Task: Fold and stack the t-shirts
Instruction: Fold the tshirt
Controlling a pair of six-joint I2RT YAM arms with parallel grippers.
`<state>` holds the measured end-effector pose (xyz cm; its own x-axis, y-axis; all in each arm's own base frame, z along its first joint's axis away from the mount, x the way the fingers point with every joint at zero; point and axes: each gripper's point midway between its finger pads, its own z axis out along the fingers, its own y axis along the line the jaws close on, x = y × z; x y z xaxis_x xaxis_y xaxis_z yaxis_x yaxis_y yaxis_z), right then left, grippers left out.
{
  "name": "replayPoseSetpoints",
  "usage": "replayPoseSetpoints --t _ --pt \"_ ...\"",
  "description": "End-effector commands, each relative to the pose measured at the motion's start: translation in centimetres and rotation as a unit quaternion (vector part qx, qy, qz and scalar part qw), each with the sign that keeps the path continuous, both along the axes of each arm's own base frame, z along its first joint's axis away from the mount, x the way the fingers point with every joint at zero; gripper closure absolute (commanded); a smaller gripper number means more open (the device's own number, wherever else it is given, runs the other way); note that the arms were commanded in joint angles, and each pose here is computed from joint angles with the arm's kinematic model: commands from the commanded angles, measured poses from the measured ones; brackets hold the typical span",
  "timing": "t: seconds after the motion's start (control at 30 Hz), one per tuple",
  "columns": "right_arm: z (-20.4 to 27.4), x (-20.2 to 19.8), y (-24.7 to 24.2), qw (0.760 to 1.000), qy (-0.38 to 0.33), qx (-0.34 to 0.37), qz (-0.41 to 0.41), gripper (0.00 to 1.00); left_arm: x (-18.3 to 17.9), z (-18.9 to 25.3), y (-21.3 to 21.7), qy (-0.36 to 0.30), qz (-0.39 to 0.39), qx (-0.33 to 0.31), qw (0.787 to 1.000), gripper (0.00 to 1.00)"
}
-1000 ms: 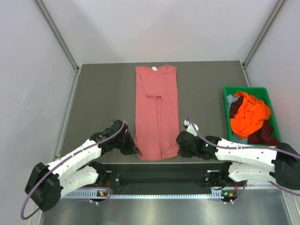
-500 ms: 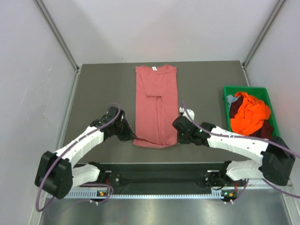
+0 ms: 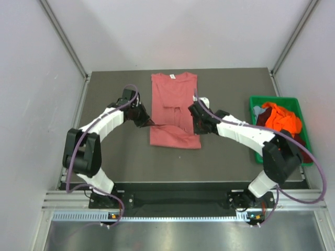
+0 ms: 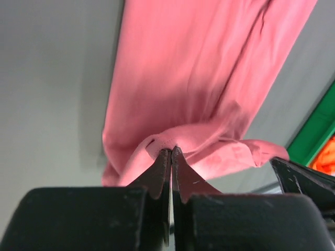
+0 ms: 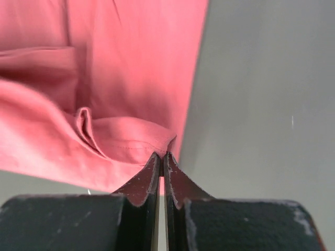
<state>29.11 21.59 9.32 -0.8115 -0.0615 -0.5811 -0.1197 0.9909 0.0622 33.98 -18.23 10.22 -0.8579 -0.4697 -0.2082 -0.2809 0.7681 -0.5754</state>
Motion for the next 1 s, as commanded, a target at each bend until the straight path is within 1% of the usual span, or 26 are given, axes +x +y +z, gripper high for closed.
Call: replayPoseSetpoints --t 0.0,0.07,0.13,0.17,0.3,0.47,0.53,0.6,0.63,0.7,0.83,0.97 --pt "2.6 4.4 1.5 0.999 -0.045 0.005 0.022 1.00 3.6 0.8 -0.3 -0.048 -0.028 0.007 0.998 1.00" --pt "2.4 6.6 2.1 0.999 -0.038 0.008 0.021 1.00 5.4 0.4 -0.7 -0.048 -0.032 0.003 0.998 1.00" --pt "2.0 7.8 1.7 0.999 -0.027 -0.005 0.016 1.00 7.4 0.5 -1.2 -0.057 -0.038 -0.007 0.998 1.00" --pt "1.9 9.0 2.2 0.999 -0.026 -0.006 0.018 1.00 7.9 0.4 -1.2 -0.057 -0.039 -0.009 0.998 1.00" --pt "1.6 11.3 2.1 1.000 -0.016 -0.005 0.016 1.00 10.2 -0.2 -0.9 -0.048 -0.035 -0.002 0.998 1.00" --pt "1.2 14.2 1.3 1.000 -0.008 0.003 0.001 1.00 13.3 -0.1 -0.9 -0.071 -0.027 -0.027 0.997 1.00" --pt "1.3 15.1 0.7 1.000 -0.010 0.006 -0.005 1.00 14.2 -0.2 -0.7 -0.073 -0.022 -0.031 0.997 1.00" --pt "1.1 15.6 0.7 1.000 -0.008 0.007 -0.008 1.00 14.4 -0.8 -0.2 -0.061 -0.017 -0.018 0.998 1.00" --pt "1.2 16.0 0.3 1.000 -0.010 0.008 -0.012 1.00 15.1 -1.0 0.1 -0.061 -0.013 -0.011 0.998 1.00" --pt "1.3 16.5 0.4 1.000 -0.010 0.013 -0.011 1.00 15.6 -1.4 -0.2 -0.061 -0.019 -0.018 0.998 1.00" --pt "1.2 17.9 0.1 0.999 -0.014 0.024 -0.015 1.00 17.1 -0.4 -0.2 -0.087 -0.015 -0.038 0.995 1.00" --pt "0.8 19.1 0.6 0.999 -0.011 0.041 -0.007 1.00 18.4 -0.4 0.1 -0.094 -0.009 -0.038 0.995 1.00"
